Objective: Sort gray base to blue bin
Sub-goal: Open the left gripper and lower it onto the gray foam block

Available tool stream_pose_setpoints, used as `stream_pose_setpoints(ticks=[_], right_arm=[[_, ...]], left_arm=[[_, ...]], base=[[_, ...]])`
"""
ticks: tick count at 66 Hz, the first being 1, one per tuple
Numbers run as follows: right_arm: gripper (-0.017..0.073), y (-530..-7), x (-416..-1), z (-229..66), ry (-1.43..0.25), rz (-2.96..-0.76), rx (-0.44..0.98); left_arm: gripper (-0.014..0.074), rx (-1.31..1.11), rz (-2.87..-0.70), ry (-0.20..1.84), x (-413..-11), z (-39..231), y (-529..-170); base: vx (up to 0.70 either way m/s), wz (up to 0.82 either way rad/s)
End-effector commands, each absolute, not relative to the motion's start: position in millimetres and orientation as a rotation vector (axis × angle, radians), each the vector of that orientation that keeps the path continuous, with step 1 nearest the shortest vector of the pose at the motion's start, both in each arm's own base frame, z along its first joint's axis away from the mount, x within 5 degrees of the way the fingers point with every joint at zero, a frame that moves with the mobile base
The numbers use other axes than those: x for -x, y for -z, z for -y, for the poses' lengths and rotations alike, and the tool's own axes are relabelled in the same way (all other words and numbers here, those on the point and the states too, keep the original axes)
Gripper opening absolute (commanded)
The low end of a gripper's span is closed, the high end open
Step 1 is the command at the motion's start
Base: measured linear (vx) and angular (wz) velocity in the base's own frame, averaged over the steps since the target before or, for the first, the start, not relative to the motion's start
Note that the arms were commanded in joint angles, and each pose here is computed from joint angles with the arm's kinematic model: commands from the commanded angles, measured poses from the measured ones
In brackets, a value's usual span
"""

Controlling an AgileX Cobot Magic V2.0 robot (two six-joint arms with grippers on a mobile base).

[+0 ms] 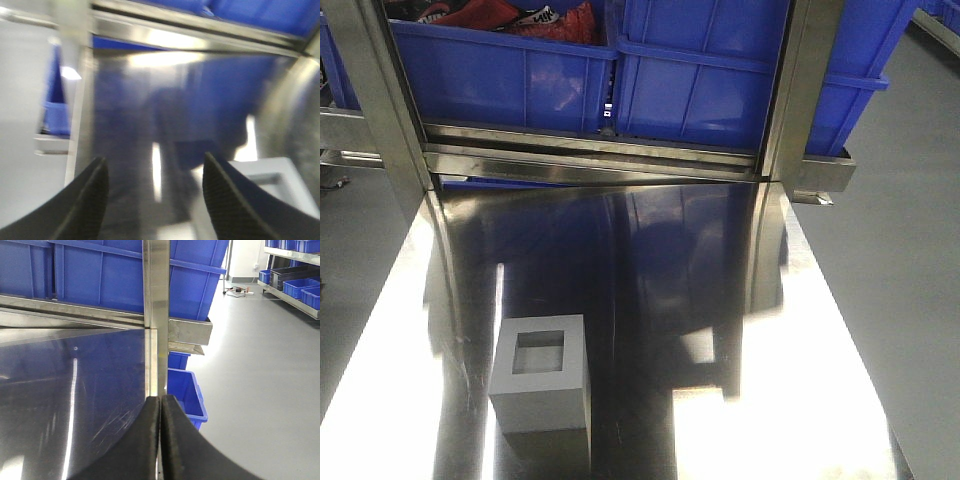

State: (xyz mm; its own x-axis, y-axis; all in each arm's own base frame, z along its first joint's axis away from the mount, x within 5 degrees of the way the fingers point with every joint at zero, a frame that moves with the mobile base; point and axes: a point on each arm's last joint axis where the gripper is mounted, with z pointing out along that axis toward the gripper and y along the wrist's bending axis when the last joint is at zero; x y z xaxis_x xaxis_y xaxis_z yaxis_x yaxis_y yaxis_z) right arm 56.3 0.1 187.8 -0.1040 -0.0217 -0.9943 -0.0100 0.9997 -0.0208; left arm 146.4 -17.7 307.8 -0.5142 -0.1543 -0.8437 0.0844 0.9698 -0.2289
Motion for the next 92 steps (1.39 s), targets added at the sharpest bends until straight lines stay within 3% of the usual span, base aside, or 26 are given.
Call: stream_pose_setpoints(ticks=[1, 16, 30, 43, 92], right_arm=[[-0.0009, -190, -56, 0, 0.019, -1.604, 0.031], [-0.0009, -190, -56, 0, 0.019, -1.604, 0.031], [-0.0009, -190, -56, 0, 0.019, -1.604, 0.031], [-0.0009, -190, -56, 0, 0.019, -1.604, 0.031], [-0.0009, -190, -56, 0, 0.019, -1.604, 0.031]], left_arm=[[0.0410, 0.029, -2.031, 0.427, -161, 27, -327], [0.0410, -0.078, -2.098, 0.620, -187, 43, -326], [0.0410, -0.104, -2.139, 0.643, -198, 49, -321], [0.0410, -0.217, -2.210, 0.705, -206, 76, -305], [0.0410, -0.208, -2.460, 0.550, -230, 129, -243]], base=[[0.00, 0.00], [0.00, 0.00], [0.00, 0.00], [0.00, 0.00], [0.00, 0.00]])
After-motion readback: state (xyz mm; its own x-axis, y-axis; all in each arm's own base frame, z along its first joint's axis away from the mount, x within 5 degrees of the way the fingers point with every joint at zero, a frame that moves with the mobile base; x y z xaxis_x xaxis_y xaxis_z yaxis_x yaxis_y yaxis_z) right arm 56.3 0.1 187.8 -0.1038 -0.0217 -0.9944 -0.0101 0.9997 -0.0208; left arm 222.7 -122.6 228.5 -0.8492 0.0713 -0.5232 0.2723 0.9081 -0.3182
